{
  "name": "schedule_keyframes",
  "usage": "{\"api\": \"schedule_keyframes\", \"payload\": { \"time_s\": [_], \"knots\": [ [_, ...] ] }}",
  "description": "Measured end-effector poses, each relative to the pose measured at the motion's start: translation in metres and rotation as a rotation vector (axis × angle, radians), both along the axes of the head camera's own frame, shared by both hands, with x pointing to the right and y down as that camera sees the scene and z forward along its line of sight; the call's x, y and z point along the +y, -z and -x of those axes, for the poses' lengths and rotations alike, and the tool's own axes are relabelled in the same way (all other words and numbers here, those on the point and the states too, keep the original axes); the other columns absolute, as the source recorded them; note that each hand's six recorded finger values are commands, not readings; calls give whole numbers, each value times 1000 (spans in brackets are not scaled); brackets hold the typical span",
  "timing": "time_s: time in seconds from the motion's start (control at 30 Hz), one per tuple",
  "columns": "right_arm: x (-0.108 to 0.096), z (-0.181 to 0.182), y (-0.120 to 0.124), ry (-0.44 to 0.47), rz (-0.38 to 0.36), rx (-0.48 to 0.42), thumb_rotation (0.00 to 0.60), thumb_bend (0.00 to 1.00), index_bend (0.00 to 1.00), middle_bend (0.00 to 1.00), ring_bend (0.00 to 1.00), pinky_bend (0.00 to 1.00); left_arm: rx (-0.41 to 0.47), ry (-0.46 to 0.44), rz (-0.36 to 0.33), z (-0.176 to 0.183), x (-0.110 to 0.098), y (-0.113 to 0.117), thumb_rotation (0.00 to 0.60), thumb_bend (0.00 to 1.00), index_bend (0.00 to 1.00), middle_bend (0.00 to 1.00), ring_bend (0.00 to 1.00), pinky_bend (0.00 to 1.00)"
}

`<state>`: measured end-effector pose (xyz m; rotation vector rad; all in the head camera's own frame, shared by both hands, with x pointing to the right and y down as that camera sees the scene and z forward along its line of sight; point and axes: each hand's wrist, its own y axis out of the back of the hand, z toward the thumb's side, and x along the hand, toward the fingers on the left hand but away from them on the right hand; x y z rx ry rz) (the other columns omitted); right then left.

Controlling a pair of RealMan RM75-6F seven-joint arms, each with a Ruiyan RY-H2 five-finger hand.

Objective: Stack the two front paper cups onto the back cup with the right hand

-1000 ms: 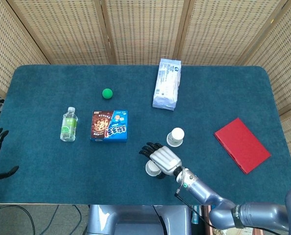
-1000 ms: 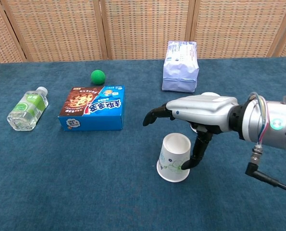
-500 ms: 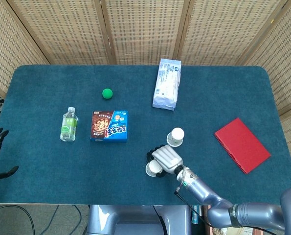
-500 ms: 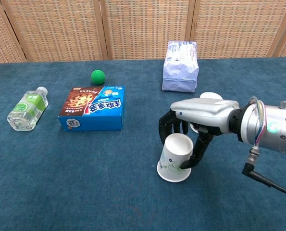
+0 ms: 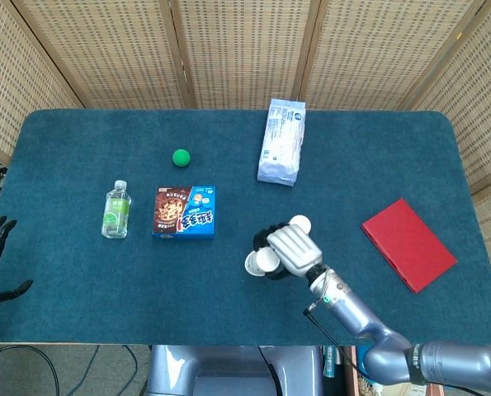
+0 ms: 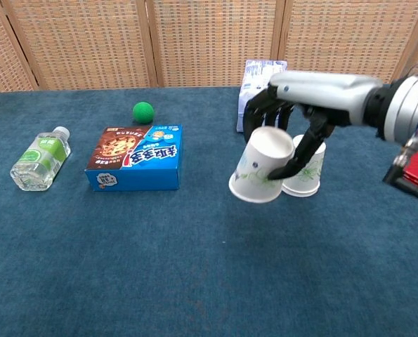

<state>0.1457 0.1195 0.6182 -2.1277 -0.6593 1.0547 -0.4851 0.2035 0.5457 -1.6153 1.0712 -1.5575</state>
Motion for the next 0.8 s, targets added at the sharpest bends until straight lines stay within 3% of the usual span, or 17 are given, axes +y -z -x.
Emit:
{"api": "schedule_keyframes", "payload": {
  "time_s": [0.13,0.37,0.8],
  "knots": [
    [-24,-23,11,-83,-17,34,600,328,489,532,422,419,2,-2,-2,-1,0,1,600,196,0,0,0,0],
    [-43,-56,8,-202,21,103,600,329,489,527,422,419,5,-4,-5,-2,1,2,600,196,0,0,0,0],
    [-54,-56,-4,-228,36,142,600,328,489,516,422,419,5,3,-5,0,0,1,600,196,0,0,0,0]
  ]
}}
